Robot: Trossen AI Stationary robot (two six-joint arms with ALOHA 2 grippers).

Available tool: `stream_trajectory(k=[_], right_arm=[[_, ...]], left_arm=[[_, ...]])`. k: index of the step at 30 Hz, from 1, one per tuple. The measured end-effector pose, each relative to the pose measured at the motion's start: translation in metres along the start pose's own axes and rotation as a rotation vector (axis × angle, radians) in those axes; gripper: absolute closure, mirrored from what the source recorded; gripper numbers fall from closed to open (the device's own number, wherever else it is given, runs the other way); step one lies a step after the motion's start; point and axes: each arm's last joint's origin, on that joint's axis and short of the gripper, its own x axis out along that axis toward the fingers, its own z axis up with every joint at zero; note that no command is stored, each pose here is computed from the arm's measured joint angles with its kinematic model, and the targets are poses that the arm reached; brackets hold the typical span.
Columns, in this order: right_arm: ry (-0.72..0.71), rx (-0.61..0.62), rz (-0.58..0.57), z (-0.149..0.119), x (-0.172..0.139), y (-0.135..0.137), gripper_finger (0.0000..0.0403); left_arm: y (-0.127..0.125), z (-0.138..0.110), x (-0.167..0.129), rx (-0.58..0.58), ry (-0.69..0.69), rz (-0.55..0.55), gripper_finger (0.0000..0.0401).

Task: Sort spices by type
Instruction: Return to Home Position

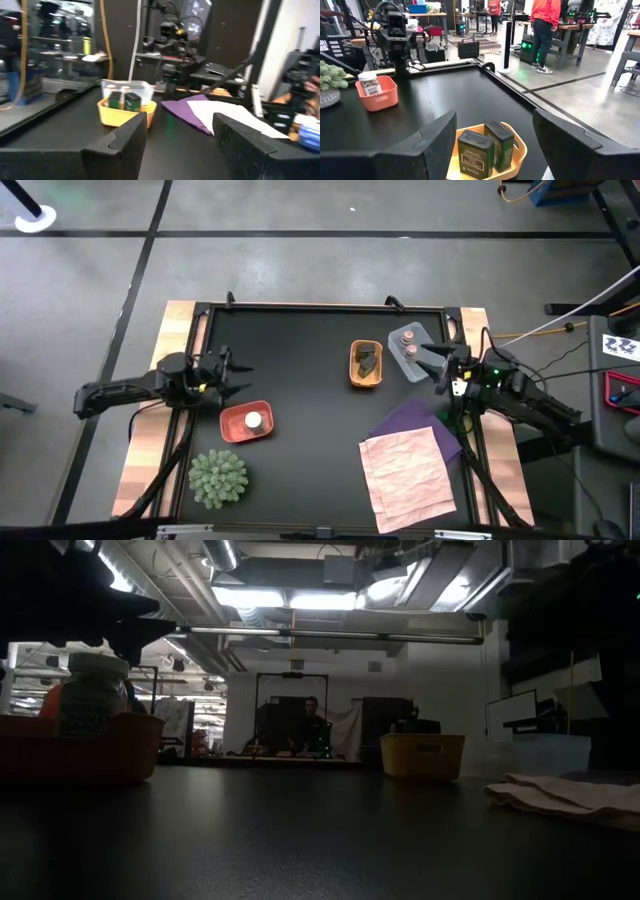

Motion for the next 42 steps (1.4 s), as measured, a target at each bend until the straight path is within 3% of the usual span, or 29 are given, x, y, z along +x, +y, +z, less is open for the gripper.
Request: stream_trajectory(k=[13, 26, 42], right_arm=[[-0.13, 0.046, 0.037, -0.051, 0.032, 0.0, 0.0141], [-0.091, -0.086, -0.05, -0.055, 0.033, -0.002, 0.0141], [-0.084, -0.081, -0.049, -0.056, 0.034, -0.002, 0.0141]], left_arm=[[0.003, 0.0, -0.002, 0.01, -0.014, 0.097, 0.0189], [0.004, 0.0, -0.002, 0.118, -0.002, 0.139, 0.0189], [0.005, -0.006, -0.002, 0.199, 0.059, 0.151, 0.0189]])
